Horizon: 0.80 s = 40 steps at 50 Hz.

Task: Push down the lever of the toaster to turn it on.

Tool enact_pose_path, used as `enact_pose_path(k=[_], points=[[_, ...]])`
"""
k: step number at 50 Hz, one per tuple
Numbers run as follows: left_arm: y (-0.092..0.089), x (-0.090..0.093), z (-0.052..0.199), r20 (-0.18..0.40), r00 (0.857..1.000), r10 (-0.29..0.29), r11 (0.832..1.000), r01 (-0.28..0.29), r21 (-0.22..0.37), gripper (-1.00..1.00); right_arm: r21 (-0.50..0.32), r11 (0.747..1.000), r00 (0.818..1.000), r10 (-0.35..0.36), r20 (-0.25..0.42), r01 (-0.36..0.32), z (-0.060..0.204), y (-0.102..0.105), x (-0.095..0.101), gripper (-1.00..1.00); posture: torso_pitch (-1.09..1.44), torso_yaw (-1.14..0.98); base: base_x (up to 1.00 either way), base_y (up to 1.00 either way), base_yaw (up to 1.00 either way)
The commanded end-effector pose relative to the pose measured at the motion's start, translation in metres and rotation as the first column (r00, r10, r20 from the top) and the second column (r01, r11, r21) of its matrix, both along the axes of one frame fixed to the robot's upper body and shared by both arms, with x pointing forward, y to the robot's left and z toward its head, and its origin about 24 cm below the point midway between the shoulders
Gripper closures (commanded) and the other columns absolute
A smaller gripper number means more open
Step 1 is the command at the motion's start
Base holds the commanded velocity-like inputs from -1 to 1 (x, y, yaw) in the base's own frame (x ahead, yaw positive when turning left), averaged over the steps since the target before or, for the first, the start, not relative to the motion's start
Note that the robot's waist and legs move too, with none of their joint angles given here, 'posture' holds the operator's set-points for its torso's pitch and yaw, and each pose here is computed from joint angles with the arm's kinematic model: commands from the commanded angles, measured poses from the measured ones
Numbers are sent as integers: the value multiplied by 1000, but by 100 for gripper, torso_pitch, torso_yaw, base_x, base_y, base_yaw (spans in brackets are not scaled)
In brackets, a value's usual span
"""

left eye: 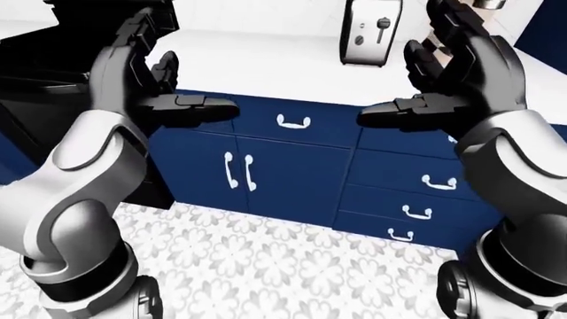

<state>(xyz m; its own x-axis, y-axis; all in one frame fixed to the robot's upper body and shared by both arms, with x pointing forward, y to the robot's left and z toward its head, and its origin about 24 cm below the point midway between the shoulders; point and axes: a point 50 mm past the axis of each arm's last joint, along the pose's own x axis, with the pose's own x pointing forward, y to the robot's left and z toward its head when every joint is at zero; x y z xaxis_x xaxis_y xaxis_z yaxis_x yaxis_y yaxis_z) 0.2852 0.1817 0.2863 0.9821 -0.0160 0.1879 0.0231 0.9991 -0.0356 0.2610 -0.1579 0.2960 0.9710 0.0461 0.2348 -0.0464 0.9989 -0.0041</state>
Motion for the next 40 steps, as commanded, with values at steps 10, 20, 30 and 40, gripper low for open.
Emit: enact_pose_path(k=[10,20,30,40], points=[[-2,-5,12,72,997,-13,1000,13,1,-100,9,1000,998,-15,56,14,9,-2,-3,-100,0,0,18,0,0],[-2,-5,12,74,997,-13,1000,13,0,-100,7,1000,998,-14,56,14,9,-2,-4,-100,0,0,13,0,0],[-2,-5,14,76,997,-13,1000,14,-1,-100,9,1000,998,-14,55,14,10,-2,-4,-100,0,0,13,0,0],[-2,-4,13,75,997,-14,1000,14,-1,-100,9,1000,998,-16,56,16,10,-3,-4,-100,0,0,12,0,0]])
